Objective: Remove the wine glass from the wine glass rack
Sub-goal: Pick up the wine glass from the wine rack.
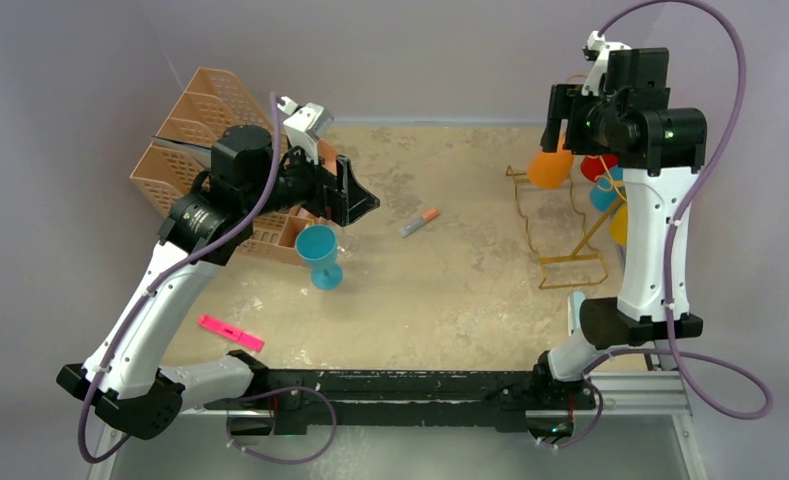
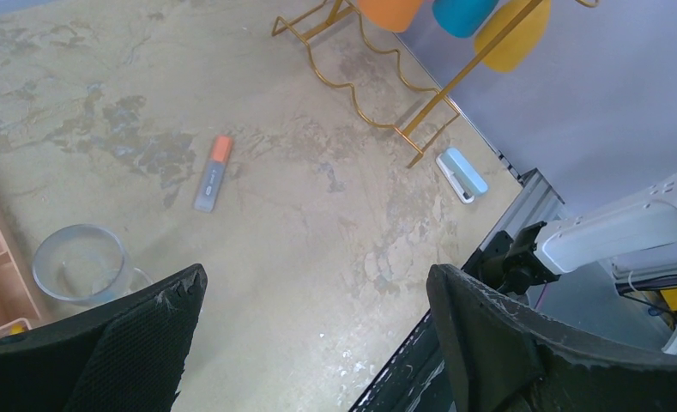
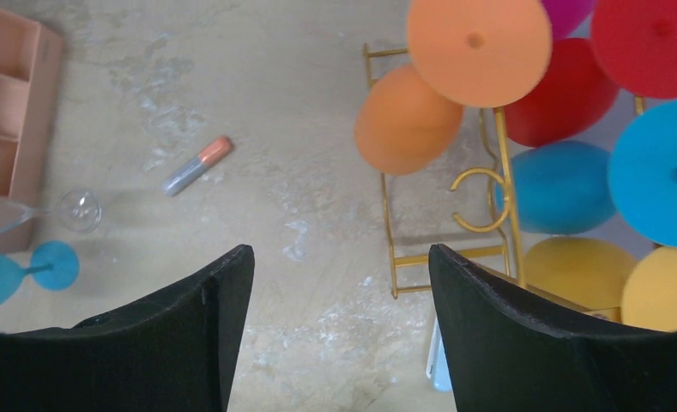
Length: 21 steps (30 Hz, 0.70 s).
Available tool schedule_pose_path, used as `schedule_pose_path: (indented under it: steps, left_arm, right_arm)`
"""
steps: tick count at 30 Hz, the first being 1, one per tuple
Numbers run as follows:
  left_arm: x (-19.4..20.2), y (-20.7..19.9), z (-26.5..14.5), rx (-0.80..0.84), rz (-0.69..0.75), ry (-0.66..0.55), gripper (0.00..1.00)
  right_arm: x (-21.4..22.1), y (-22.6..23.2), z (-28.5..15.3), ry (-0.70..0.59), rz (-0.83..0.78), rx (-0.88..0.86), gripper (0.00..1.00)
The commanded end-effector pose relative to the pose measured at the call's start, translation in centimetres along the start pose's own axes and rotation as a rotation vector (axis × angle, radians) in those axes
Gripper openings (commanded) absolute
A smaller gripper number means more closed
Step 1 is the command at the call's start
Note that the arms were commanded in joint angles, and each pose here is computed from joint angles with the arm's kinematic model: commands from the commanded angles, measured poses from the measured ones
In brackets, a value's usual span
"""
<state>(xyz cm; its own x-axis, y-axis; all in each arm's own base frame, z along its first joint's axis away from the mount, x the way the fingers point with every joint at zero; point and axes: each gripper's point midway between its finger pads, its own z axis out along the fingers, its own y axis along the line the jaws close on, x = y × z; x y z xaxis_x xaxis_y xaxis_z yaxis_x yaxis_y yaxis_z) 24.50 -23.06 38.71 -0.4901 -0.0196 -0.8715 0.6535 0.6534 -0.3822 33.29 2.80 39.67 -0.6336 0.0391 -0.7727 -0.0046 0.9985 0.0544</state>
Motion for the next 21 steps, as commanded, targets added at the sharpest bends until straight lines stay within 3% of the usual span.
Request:
schedule_pose_path:
  steps: [1, 4, 8, 12, 16, 21]
  left_arm:
    - [-0.1, -0.8, -0.3, 0.035, 0.001, -0.011, 0.99]
    - [-0.1, -0.9, -0.3, 0.045, -0.001, -0.009, 0.99]
    - [0.2, -1.3, -0.1, 0.071, -0.011, 0.007, 0.99]
    - [0.4, -1.4, 0.0, 0.074, -0.020, 0.012, 0.99]
    - [0.4, -1.5, -0.1, 0.077, -0.023, 0.012, 0.99]
    - [0.3, -1.0, -0.2, 0.046, -0.024, 0.005, 0.99]
  right_arm:
    - [-1.6, -3.0, 0.0, -0.049, 0.022, 0.106, 0.76]
    - [-3.0, -3.6, 0.6, -0.079, 0.047, 0.108, 0.77]
    - [-4.6, -5.2, 1.8, -0.099, 0.063, 0.127, 0.87]
    - [-5.3, -6.6, 3.6, -0.109, 0.192, 0.105, 0.92]
    - [-6.0, -7.7, 4.9, -0.127, 0.330, 0.048, 0.79]
    - [-6.6, -8.4, 6.1, -0.138, 0.425, -0.002, 0.70]
